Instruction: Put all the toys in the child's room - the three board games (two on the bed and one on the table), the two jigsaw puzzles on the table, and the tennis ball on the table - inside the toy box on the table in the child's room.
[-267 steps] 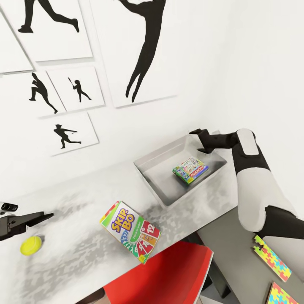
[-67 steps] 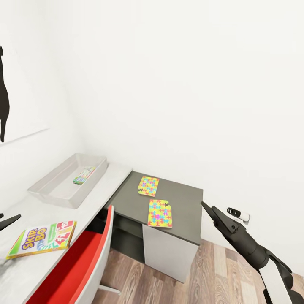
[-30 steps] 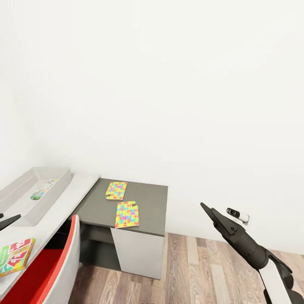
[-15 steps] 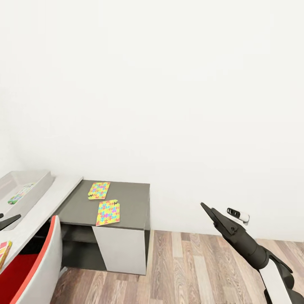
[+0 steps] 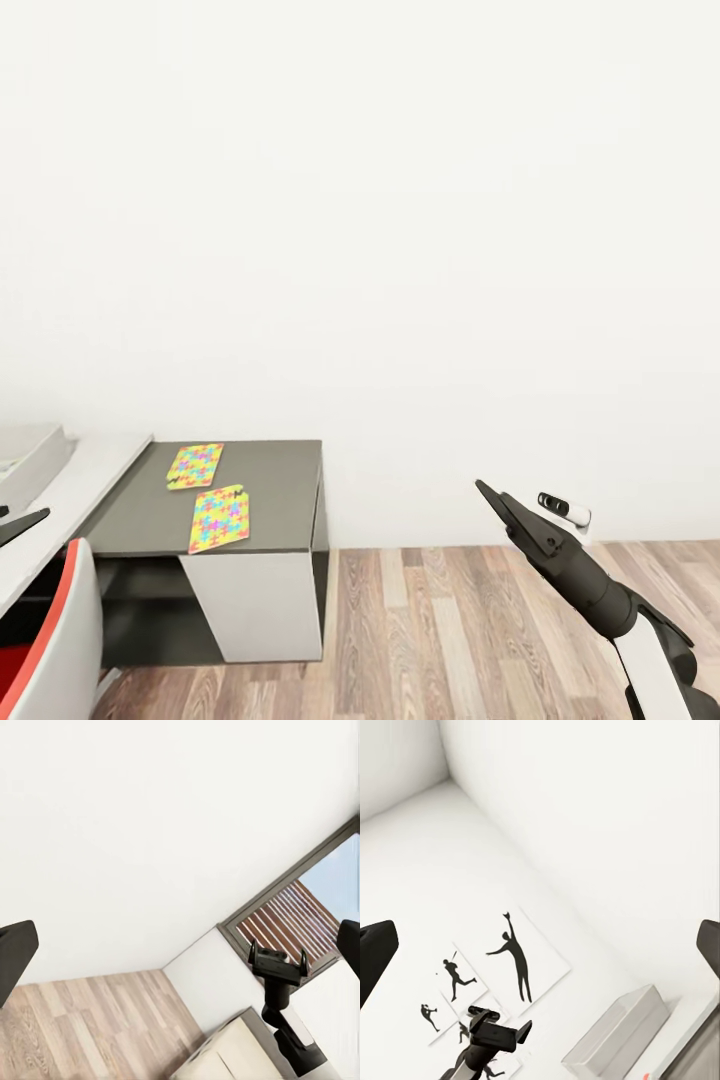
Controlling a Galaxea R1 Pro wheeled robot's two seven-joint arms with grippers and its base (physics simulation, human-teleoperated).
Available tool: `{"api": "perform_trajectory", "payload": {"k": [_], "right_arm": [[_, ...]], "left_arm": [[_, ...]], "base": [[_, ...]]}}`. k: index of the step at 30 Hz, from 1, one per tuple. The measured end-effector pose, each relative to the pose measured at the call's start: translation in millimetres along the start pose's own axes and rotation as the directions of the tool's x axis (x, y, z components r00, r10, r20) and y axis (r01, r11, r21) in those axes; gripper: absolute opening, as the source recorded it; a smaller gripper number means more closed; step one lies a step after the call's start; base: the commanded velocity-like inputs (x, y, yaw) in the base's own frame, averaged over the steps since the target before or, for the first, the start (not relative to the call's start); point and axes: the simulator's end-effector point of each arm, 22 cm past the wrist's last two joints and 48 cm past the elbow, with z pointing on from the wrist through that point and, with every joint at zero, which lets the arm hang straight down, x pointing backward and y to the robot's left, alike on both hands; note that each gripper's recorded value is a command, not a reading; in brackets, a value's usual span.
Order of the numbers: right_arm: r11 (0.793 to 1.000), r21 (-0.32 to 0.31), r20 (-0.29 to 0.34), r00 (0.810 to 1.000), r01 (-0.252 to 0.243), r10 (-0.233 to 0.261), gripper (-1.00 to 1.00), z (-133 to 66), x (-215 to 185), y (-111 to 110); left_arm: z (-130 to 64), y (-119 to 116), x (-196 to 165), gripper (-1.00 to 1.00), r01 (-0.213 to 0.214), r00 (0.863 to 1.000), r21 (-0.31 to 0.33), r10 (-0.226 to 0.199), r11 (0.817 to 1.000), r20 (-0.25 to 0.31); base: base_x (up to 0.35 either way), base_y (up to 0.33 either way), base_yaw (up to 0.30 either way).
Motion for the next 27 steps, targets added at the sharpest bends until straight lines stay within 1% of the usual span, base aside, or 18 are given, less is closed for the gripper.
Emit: {"api": "perform_trajectory", "payload": {"k": [22,27], "right_arm": [[1.000,-0.013,0.002,1.000,0.015,-0.015,1.00,1.7,-3.2,8.4],[1.000,-0.016,0.003,1.000,0.018,-0.018,1.00,2.2,-4.0,10.5]], "left_arm": [[0.3,-9.1,-0.9,1.00,-0.016,1.000,0.016,0.016,1.000,0.003],[4.2,-11.1,2.9,1.00,-0.015,1.000,0.023,0.015,1.000,-0.013]], "base": [[0.000,0.000,-0.255],[0.000,0.000,-0.254]]}}
